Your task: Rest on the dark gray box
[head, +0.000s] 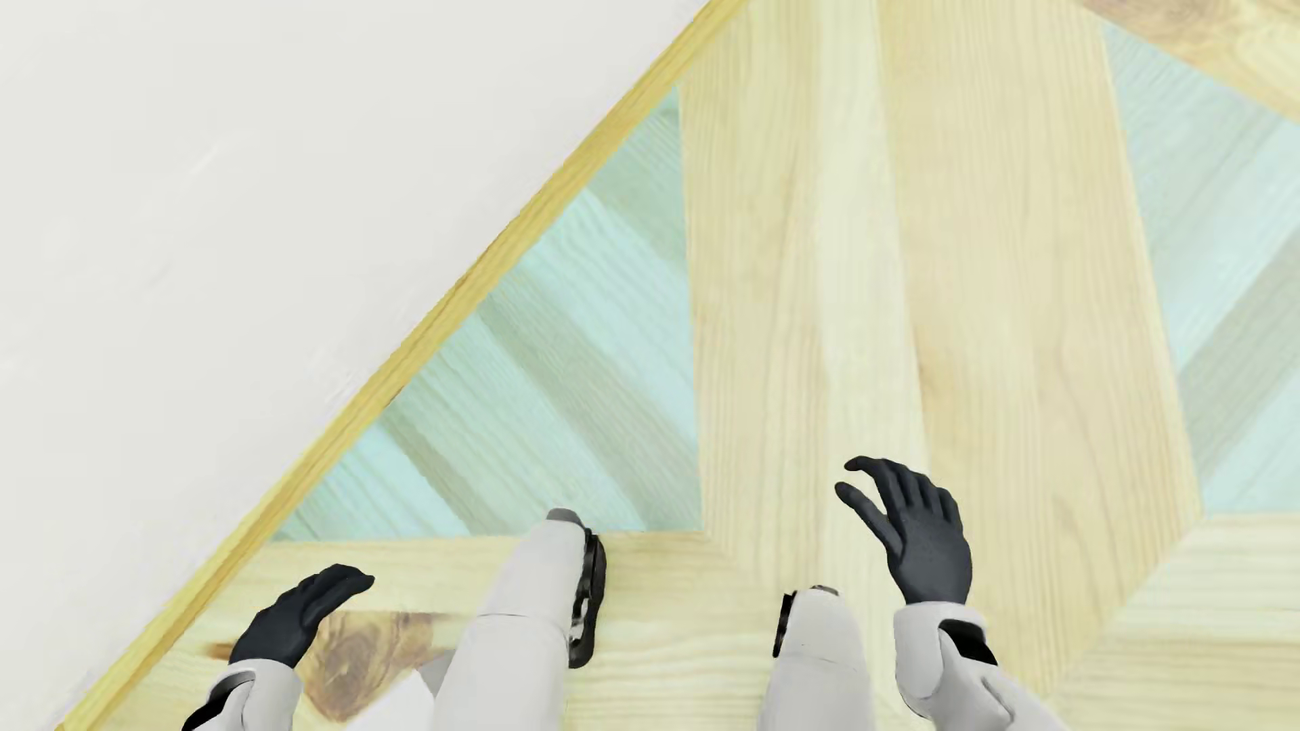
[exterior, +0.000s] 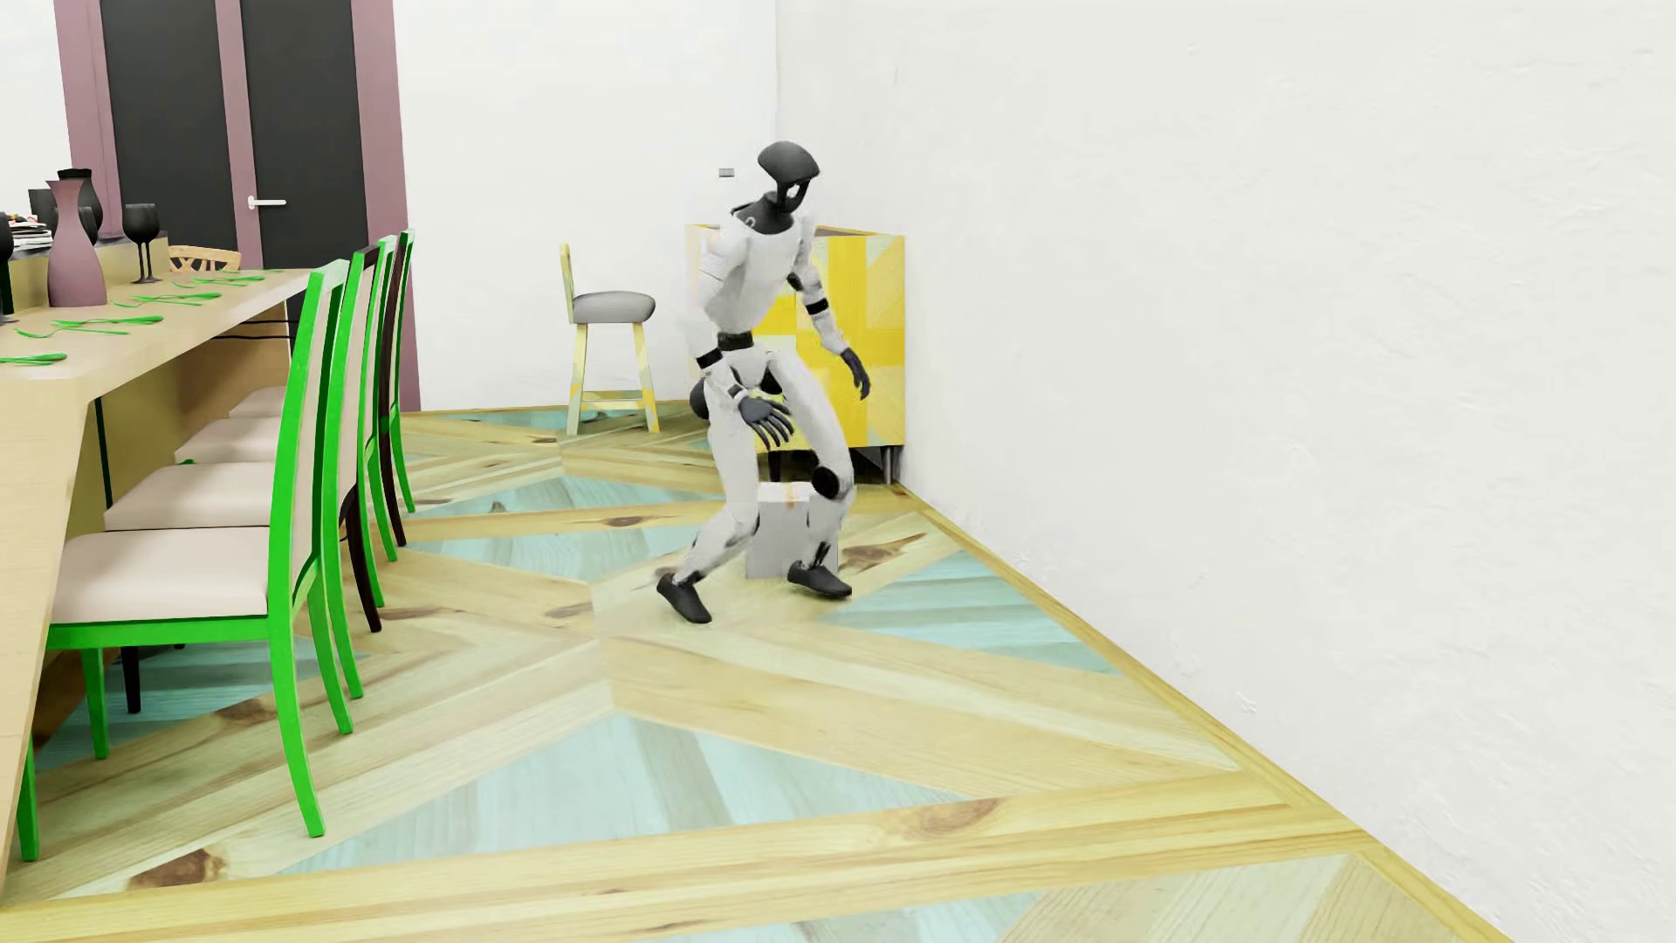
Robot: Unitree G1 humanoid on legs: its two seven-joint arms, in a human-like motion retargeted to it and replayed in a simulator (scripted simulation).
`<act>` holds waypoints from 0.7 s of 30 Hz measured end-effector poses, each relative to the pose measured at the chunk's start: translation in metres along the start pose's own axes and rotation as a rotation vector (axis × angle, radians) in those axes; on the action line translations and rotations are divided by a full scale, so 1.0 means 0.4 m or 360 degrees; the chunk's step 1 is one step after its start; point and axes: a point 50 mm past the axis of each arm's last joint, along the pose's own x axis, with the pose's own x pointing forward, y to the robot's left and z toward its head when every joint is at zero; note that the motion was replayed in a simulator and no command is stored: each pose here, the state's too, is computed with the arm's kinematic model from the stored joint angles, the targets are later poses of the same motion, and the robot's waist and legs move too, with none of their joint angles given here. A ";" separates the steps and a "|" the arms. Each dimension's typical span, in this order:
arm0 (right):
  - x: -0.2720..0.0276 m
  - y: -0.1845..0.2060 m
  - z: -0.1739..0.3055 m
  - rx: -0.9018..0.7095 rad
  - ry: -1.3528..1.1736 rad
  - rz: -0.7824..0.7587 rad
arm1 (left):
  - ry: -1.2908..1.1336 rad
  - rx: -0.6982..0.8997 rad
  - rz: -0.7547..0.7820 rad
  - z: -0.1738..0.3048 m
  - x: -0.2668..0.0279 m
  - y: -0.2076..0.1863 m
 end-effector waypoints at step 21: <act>0.145 -0.302 0.543 0.0174 -0.1540 -0.0601 | -0.1125 -0.0280 0.1463 0.392 -0.060 0.409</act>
